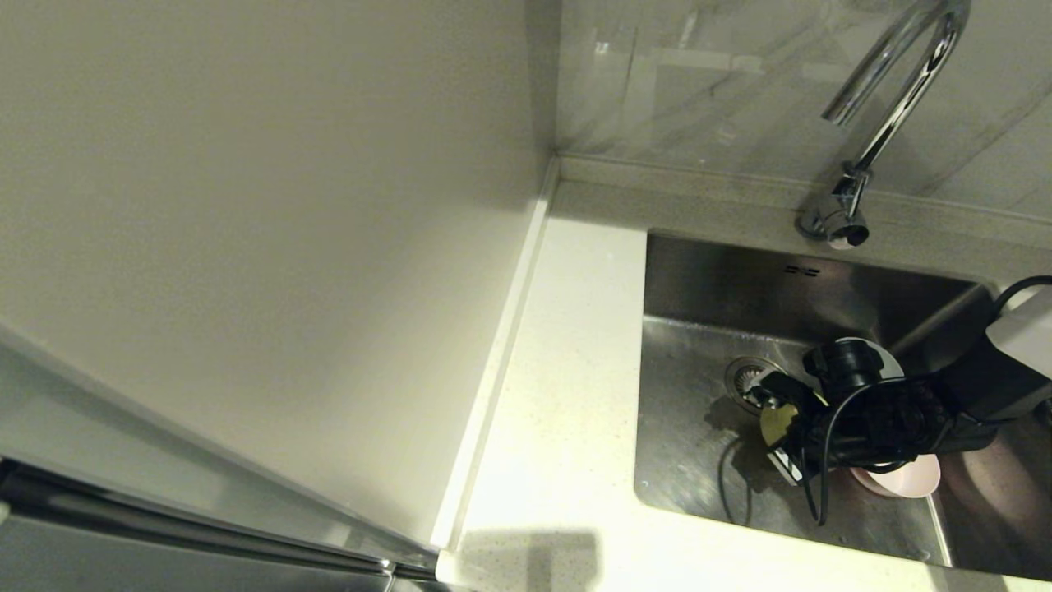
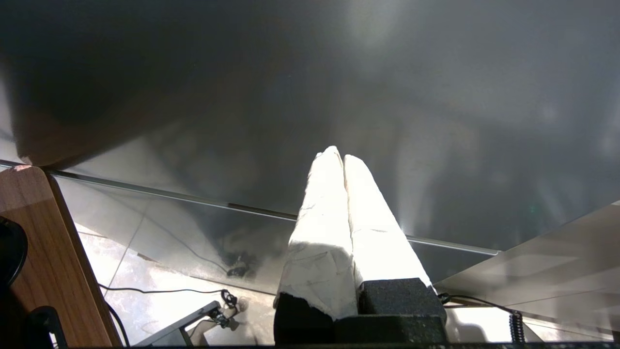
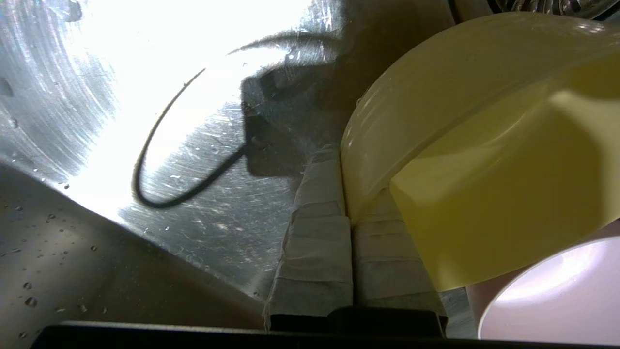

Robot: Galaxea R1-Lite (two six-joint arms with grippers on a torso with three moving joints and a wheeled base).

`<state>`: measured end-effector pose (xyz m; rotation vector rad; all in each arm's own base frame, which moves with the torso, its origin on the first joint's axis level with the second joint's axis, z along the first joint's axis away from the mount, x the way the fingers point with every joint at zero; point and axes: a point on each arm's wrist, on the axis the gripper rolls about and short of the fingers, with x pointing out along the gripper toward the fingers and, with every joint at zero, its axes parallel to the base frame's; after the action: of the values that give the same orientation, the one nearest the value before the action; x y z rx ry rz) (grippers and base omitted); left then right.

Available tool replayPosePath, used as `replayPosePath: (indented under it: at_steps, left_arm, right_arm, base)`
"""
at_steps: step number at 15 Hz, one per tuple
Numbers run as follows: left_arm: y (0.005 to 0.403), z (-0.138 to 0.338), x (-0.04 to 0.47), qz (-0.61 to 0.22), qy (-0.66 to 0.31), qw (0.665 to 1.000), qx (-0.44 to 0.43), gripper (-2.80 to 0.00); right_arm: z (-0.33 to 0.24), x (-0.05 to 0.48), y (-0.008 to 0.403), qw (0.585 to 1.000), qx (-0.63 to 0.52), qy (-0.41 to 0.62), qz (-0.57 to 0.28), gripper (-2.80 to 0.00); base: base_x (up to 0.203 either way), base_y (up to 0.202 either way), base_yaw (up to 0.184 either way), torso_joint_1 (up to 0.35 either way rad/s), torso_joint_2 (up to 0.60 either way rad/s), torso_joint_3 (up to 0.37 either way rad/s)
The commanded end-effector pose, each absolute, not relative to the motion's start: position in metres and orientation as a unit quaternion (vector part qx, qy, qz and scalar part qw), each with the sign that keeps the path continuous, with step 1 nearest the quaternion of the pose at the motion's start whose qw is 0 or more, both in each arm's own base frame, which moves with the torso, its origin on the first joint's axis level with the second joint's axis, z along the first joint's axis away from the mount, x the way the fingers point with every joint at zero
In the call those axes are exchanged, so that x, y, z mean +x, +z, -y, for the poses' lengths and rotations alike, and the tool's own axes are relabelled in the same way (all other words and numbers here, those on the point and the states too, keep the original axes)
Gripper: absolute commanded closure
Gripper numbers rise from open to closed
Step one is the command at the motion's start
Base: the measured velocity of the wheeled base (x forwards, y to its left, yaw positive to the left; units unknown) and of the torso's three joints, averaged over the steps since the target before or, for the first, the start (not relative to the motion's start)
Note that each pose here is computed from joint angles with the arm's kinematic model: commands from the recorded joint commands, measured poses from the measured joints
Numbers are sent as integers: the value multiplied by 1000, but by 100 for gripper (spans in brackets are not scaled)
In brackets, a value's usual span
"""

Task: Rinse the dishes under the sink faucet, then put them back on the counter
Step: Put a bowl into the sink

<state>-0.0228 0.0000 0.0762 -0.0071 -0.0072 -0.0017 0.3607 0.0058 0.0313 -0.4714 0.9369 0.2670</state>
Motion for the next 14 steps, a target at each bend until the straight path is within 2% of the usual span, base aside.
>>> replayPosePath:
  at_steps: [1, 2, 3, 9, 11, 14]
  left_arm:
    - [75, 0, -23, 2, -1, 1000, -4, 0]
    - [75, 0, -23, 2, -1, 1000, -4, 0]
    - [75, 0, -23, 2, -1, 1000, -4, 0]
    - [75, 0, -23, 2, -1, 1000, -4, 0]
    - [75, 0, -23, 2, -1, 1000, -4, 0]
    - [75, 0, -23, 2, -1, 1000, -4, 0]
  right_arm:
    - [-4, 362, 29, 856, -227, 123, -448, 0]
    - [-4, 362, 28, 855, -230, 118, -450, 0]
    - [-4, 362, 28, 854, -230, 116, -451, -280]
    - [1, 362, 33, 858, -225, 110, -448, -280]
    - [2, 358, 50, 869, -222, 103, -431, -280]
    - [7, 339, 99, 890, -192, 100, -400, -280]
  base:
    - [0, 0, 0, 0, 0, 0]
    - [0, 0, 0, 0, 0, 0]
    - [0, 0, 0, 0, 0, 0]
    - [0, 0, 0, 0, 0, 0]
    - [0, 0, 0, 0, 0, 0]
    - [0, 0, 0, 0, 0, 0]
